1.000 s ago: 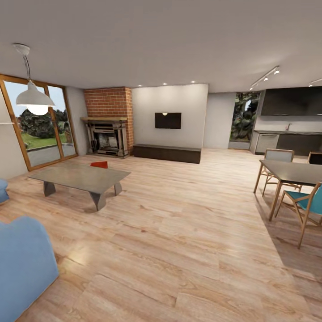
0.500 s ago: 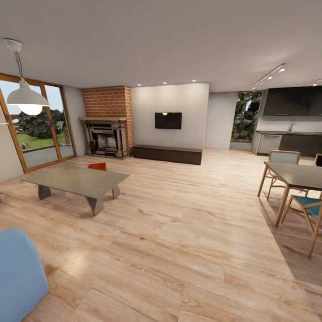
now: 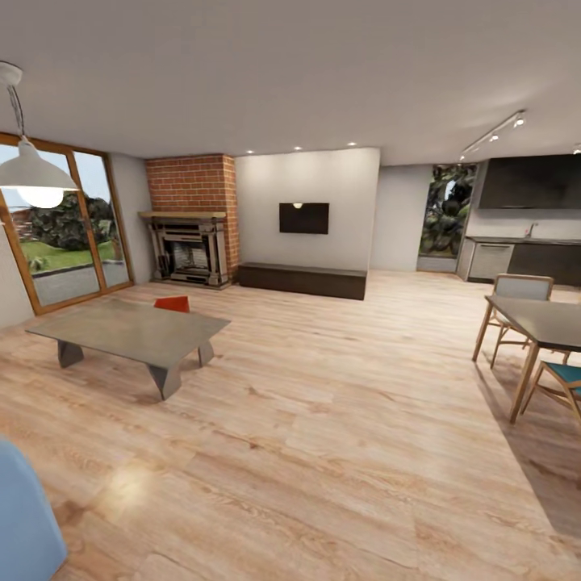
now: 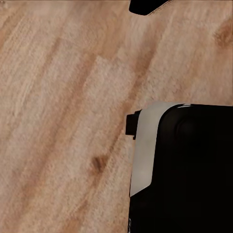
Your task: Move the two storage containers from the living room to the garage. In the garage, place one container on the floor and stack the other container on top of it (either order is fine).
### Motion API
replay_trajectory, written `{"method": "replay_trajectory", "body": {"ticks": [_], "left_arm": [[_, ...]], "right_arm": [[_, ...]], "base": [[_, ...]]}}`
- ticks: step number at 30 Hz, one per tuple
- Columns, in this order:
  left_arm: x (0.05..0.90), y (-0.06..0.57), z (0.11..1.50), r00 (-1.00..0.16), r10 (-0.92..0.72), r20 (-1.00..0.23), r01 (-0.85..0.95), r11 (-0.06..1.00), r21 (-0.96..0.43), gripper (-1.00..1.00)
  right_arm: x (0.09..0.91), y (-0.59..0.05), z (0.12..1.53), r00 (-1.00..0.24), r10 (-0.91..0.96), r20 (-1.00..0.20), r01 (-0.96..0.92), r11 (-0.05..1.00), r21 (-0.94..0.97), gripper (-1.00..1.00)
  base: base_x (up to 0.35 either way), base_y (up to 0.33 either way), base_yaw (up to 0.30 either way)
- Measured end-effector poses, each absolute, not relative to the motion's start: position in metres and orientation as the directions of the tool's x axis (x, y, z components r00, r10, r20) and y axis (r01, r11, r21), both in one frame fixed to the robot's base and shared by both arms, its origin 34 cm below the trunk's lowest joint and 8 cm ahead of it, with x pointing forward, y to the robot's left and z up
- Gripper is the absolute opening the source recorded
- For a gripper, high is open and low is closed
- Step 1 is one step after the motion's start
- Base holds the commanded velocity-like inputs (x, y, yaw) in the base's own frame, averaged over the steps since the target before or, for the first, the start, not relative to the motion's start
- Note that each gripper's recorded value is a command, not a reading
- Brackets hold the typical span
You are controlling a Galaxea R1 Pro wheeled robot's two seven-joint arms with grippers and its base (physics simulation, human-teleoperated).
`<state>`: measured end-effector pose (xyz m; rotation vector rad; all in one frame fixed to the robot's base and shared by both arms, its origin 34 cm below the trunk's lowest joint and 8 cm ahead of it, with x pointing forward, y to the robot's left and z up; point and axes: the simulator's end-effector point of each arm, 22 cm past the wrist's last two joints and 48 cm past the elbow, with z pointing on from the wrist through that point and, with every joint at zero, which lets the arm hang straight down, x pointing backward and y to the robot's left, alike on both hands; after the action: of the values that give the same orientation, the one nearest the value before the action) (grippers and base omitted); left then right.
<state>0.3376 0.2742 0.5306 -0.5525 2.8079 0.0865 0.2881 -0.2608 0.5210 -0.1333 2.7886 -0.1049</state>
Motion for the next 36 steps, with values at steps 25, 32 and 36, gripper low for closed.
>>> {"method": "replay_trajectory", "body": {"ticks": [25, 32, 36], "left_arm": [[0.3383, 0.2745, 0.5309, -0.887, -0.364, -0.284, -0.381, 0.925, 0.005, 1.00], [0.3386, 0.2746, 0.5309, -0.887, -0.364, -0.286, -0.381, 0.925, 0.005, 1.00], [0.3389, 0.2747, 0.5310, -0.886, -0.364, -0.287, -0.381, 0.925, 0.005, 1.00]], "right_arm": [[0.2881, -0.2608, 0.5210, -0.936, -0.105, -0.337, -0.080, 0.993, -0.089, 1.00], [0.2881, -0.2608, 0.5210, -0.936, -0.105, -0.337, -0.080, 0.993, -0.089, 1.00], [0.2881, -0.2608, 0.5209, -0.936, -0.105, -0.337, -0.080, 0.993, -0.089, 1.00]], "base": [[0.322, 0.000, 0.000], [0.322, 0.000, 0.000], [0.322, 0.000, 0.000]]}}
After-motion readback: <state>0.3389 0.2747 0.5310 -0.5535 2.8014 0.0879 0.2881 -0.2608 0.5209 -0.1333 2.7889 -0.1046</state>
